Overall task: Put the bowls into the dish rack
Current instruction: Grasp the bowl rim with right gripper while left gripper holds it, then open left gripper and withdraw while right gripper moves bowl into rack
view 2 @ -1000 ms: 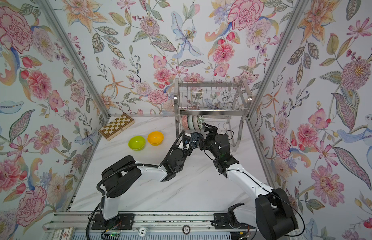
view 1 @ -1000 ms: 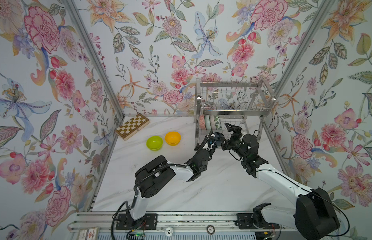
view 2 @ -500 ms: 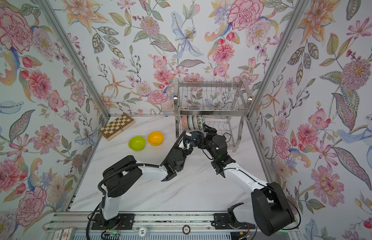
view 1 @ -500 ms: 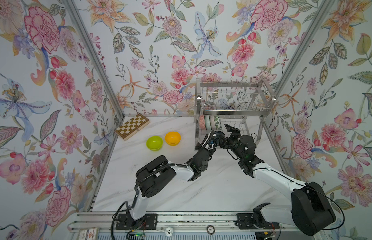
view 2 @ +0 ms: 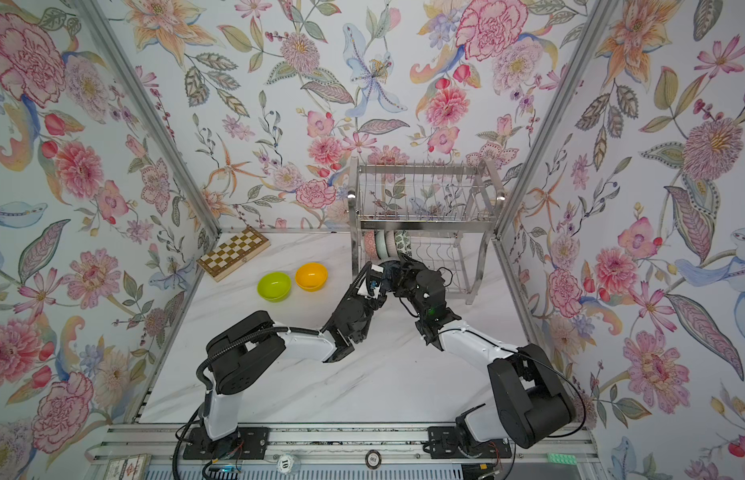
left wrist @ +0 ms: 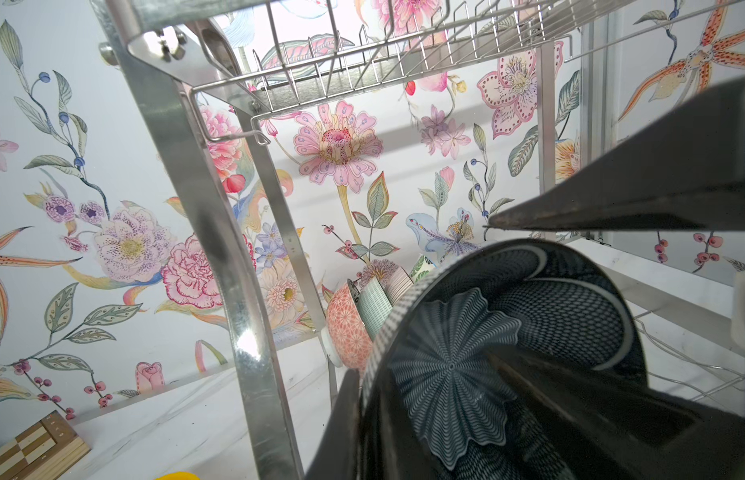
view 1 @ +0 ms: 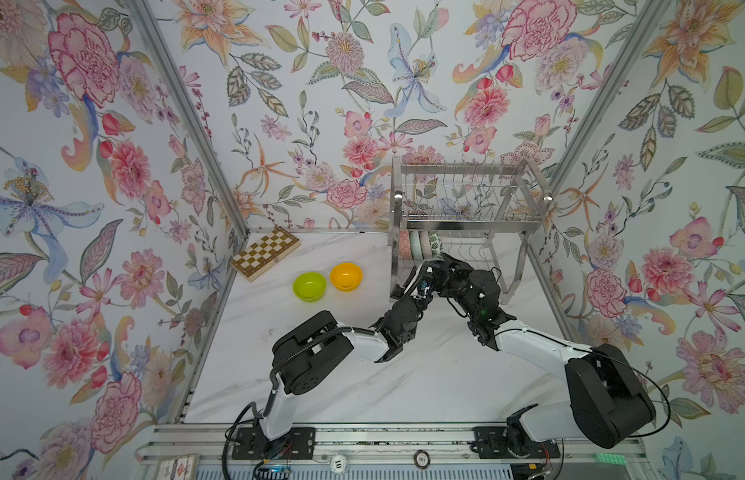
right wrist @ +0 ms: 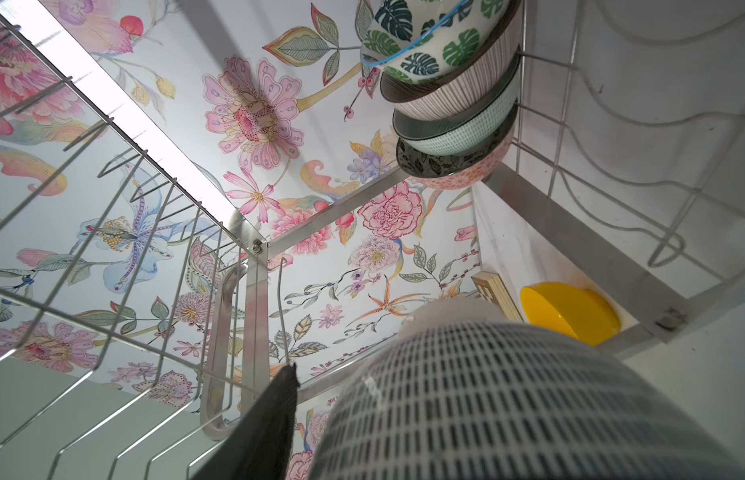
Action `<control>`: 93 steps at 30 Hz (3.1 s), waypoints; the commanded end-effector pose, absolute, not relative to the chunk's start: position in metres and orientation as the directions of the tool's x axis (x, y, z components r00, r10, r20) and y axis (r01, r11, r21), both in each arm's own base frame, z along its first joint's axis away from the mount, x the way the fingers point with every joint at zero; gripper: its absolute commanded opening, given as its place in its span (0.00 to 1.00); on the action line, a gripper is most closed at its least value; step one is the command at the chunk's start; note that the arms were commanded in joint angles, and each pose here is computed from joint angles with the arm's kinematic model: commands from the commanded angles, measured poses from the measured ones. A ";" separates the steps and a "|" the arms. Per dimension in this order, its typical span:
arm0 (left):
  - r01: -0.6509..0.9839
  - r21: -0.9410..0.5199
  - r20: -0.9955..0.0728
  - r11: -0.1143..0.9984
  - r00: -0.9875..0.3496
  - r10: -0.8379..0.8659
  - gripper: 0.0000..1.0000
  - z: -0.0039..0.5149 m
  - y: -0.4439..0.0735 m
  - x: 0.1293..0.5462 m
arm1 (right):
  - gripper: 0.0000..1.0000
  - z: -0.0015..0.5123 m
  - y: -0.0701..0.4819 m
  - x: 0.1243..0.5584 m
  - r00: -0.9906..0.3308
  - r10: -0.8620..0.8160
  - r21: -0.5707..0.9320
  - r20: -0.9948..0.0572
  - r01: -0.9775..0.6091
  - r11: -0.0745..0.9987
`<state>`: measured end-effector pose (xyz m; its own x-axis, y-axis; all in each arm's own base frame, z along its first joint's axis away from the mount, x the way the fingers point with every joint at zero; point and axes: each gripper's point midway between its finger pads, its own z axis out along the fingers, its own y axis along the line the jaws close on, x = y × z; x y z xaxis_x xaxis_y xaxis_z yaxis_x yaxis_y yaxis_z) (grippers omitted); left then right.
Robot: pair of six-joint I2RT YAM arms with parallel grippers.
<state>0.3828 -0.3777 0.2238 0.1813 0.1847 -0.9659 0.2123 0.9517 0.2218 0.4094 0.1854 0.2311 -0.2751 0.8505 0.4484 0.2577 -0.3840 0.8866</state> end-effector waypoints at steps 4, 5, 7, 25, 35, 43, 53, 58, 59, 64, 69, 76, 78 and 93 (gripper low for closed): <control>0.207 0.153 -0.964 0.966 0.245 0.101 0.00 0.247 -0.376 0.378 | 0.42 0.263 0.190 0.422 -0.284 0.823 0.871 0.492 0.173 -0.461; 0.207 0.153 -0.964 0.966 0.248 0.100 0.00 0.248 -0.376 0.378 | 0.40 0.266 0.191 0.424 -0.283 0.820 0.868 0.497 0.168 -0.468; 0.204 0.153 -0.963 0.967 0.250 0.099 0.00 0.248 -0.375 0.377 | 0.37 0.270 0.193 0.427 -0.283 0.814 0.862 0.507 0.160 -0.481; 0.182 0.166 -0.959 0.969 0.260 0.115 0.00 0.253 -0.370 0.375 | 0.03 0.276 0.199 0.431 -0.296 0.803 0.853 0.517 0.096 -0.513; 0.212 0.132 -0.972 0.968 0.218 0.085 0.14 0.252 -0.367 0.373 | 0.00 0.284 0.192 0.424 -0.291 0.826 0.871 0.482 0.060 -0.487; 0.246 0.093 -0.985 0.965 0.167 0.052 0.43 0.245 -0.364 0.368 | 0.00 0.281 0.181 0.420 -0.270 0.838 0.876 0.475 0.056 -0.479; 0.296 0.065 -0.997 0.953 0.062 0.048 0.77 0.228 -0.361 0.362 | 0.00 0.274 0.168 0.422 -0.248 0.856 0.889 0.453 0.050 -0.455; 0.342 0.068 -0.998 0.937 0.017 0.066 0.93 0.224 -0.364 0.357 | 0.00 0.268 0.163 0.422 -0.243 0.870 0.900 0.430 0.044 -0.433; 0.351 0.069 -0.997 0.934 0.009 0.071 0.97 0.225 -0.365 0.356 | 0.00 0.267 0.161 0.423 -0.241 0.875 0.905 0.420 0.039 -0.423; 0.397 0.074 -0.995 0.915 -0.039 0.097 0.99 0.228 -0.367 0.350 | 0.00 0.265 0.153 0.426 -0.250 0.902 0.933 0.352 0.018 -0.359; 0.438 0.082 -0.988 0.895 -0.083 0.131 0.99 0.232 -0.367 0.345 | 0.00 0.262 0.152 0.431 -0.281 0.916 0.955 0.288 0.015 -0.296; 0.498 0.049 -0.974 0.866 -0.168 0.151 0.99 0.231 -0.365 0.341 | 0.00 0.260 0.145 0.433 -0.304 0.938 0.984 0.168 -0.002 -0.177; 0.508 0.043 -0.970 0.860 -0.184 0.157 0.99 0.232 -0.366 0.341 | 0.00 0.261 0.143 0.434 -0.314 0.942 0.992 0.121 -0.008 -0.130; 0.540 -0.017 -0.937 0.841 -0.303 0.175 0.99 0.244 -0.382 0.356 | 0.00 0.278 0.136 0.463 -0.485 0.839 0.966 -0.248 -0.187 0.178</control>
